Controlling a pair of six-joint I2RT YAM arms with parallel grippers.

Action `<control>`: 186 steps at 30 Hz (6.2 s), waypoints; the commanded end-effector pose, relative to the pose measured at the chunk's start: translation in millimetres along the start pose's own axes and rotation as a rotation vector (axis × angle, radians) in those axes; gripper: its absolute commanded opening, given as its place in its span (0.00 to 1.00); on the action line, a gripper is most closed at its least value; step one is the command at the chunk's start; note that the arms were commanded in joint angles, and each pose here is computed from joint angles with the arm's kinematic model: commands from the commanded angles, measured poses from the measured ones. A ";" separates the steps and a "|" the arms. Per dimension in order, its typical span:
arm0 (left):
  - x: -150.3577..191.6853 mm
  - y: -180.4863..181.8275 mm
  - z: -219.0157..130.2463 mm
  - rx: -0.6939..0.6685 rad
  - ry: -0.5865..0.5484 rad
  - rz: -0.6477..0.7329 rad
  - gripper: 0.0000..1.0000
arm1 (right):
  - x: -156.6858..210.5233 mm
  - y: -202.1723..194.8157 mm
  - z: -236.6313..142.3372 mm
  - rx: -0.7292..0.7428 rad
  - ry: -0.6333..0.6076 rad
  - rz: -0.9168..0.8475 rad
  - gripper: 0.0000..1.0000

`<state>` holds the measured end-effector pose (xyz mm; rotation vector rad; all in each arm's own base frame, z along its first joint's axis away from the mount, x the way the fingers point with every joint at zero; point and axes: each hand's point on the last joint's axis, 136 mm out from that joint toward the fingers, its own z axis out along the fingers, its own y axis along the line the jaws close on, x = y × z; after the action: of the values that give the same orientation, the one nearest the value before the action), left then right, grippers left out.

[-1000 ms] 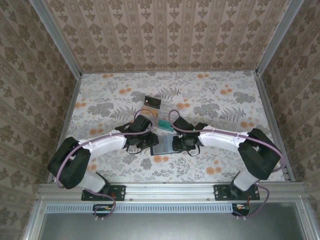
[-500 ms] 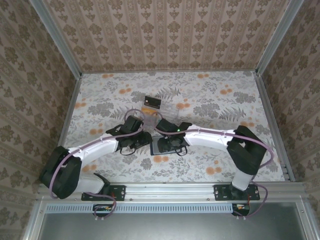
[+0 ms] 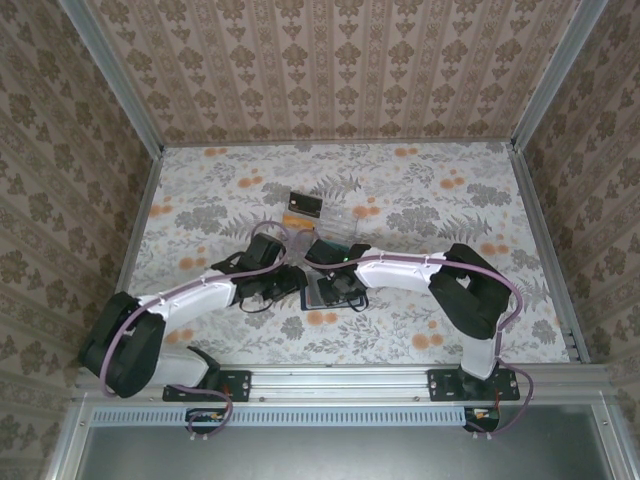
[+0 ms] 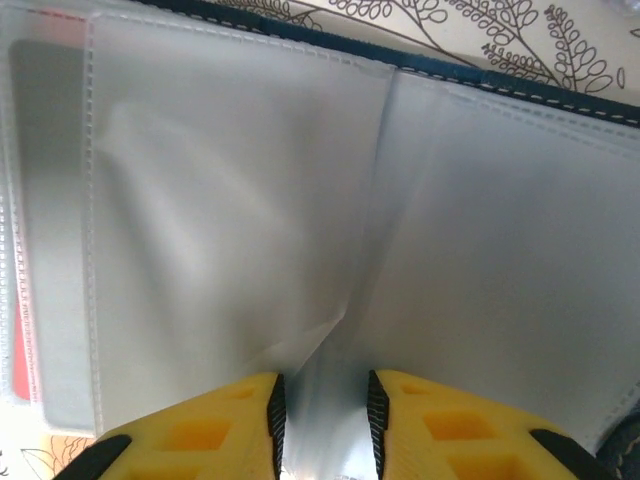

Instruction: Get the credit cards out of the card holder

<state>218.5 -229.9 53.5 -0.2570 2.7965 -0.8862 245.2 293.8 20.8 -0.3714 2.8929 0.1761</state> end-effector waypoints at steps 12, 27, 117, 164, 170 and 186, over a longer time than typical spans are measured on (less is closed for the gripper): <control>-2.7 -29.0 6.1 0.115 0.026 0.019 0.37 | 15.5 -18.3 12.9 0.018 0.053 0.026 0.33; 2.4 -37.8 28.0 0.144 0.080 0.017 0.34 | 11.7 -12.6 10.6 -0.091 0.028 0.073 0.33; -0.5 -23.6 -12.7 0.183 0.017 0.024 0.54 | 6.3 -32.4 17.4 0.058 0.104 0.116 0.40; 18.3 -47.5 35.1 0.217 0.106 0.066 0.33 | 3.8 -30.8 16.5 -0.071 0.077 0.197 0.37; 16.8 -46.4 34.4 0.214 0.091 0.067 0.19 | -16.1 -21.3 -4.7 -0.158 -0.026 0.202 0.38; 15.9 -21.7 -12.9 0.015 0.054 0.214 0.10 | -69.7 -22.2 -103.0 -0.410 -0.408 0.286 0.58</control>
<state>206.5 -257.3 68.8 -0.0024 2.7723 -0.9798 293.1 280.0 131.9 -0.0251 2.5073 0.7842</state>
